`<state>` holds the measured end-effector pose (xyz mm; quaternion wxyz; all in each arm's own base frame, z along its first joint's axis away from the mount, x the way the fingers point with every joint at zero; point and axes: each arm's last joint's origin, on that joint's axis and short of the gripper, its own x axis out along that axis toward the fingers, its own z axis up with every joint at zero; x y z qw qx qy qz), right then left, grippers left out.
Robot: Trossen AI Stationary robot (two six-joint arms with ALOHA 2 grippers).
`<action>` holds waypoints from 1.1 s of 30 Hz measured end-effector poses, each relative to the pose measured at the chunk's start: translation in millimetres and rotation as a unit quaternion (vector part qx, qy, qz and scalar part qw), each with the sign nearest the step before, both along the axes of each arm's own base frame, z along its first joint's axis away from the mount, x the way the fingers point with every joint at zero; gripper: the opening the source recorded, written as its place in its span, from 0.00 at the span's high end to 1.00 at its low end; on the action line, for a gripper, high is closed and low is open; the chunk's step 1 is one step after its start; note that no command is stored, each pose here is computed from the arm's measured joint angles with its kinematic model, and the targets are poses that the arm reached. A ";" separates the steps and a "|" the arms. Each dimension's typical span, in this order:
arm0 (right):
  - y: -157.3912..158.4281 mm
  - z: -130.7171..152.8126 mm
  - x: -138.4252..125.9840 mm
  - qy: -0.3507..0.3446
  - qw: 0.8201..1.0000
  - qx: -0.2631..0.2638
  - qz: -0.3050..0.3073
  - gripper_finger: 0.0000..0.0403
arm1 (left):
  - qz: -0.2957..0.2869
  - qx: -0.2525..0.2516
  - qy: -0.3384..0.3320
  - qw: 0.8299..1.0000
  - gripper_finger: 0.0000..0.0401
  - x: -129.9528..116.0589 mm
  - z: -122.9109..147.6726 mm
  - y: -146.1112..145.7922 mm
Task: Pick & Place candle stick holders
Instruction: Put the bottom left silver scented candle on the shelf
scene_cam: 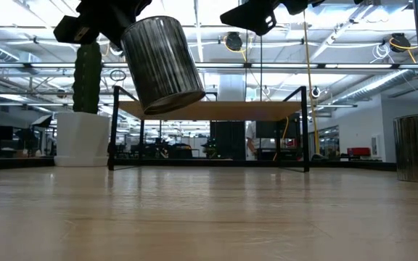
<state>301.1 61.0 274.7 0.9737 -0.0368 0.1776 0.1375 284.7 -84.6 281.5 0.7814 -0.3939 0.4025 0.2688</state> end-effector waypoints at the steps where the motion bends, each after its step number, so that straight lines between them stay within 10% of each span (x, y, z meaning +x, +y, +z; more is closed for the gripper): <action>1: -0.1 0.0 0.0 0.000 1.000 -0.001 -0.001 0.01 | 0.000 0.001 0.000 1.000 1.00 0.0 0.0 0.0; 33: -31.4 -24.7 17.5 0.065 0.986 0.093 -0.120 0.01 | 0.001 0.053 -0.105 0.993 1.00 24.1 13.3 25.8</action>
